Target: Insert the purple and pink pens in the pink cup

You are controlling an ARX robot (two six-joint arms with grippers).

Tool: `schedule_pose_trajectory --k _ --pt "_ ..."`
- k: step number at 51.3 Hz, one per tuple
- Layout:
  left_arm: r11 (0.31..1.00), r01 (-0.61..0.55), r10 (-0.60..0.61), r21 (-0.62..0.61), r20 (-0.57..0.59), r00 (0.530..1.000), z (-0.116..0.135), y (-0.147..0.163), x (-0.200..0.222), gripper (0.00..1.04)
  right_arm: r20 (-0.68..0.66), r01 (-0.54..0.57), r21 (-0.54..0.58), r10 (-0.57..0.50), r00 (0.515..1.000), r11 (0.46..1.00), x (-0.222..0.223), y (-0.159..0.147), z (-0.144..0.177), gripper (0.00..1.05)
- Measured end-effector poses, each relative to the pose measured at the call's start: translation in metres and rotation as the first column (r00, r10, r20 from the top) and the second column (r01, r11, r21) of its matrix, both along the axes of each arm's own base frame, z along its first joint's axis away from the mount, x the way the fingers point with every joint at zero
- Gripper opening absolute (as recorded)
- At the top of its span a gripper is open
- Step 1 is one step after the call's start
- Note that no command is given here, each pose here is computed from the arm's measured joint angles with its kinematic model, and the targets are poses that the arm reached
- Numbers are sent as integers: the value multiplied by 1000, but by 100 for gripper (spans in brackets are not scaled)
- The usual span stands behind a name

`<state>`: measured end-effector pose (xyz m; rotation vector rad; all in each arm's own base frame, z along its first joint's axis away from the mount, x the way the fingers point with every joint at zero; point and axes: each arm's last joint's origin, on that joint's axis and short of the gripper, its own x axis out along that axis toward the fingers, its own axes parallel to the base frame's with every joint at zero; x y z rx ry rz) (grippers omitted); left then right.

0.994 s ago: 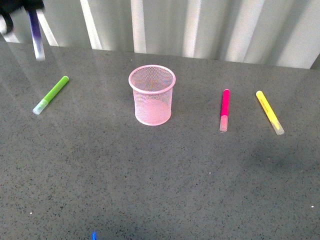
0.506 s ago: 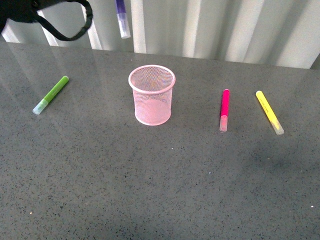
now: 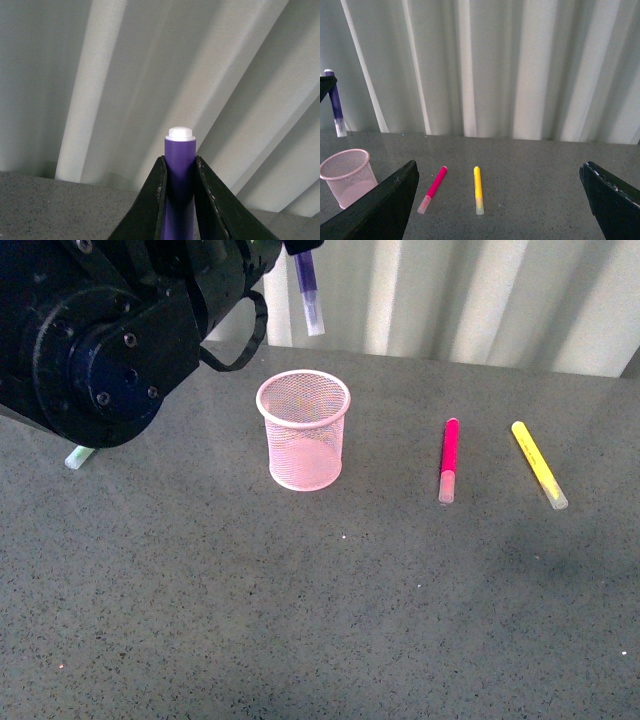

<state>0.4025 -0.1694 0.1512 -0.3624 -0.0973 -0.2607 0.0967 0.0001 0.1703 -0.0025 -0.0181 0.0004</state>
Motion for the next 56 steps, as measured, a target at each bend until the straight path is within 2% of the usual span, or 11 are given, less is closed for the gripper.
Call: schedule_pose_trajectory --k 17,40,51,56 --pt "999 -36 36 14 -46 998 -36 7 10 12 0 0 0 0 1000 1000 0 0 0 98" --pt "999 -33 32 -8 -78 996 -59 8 1 12 0 0 0 0 1000 1000 0 0 0 98" --pt "1000 -11 10 -11 -78 997 -59 4 -1 12 0 0 0 0 1000 1000 0 0 0 98" --pt "1000 14 -15 -9 -74 997 -59 3 -2 27 0 0 0 0 1000 1000 0 0 0 98"
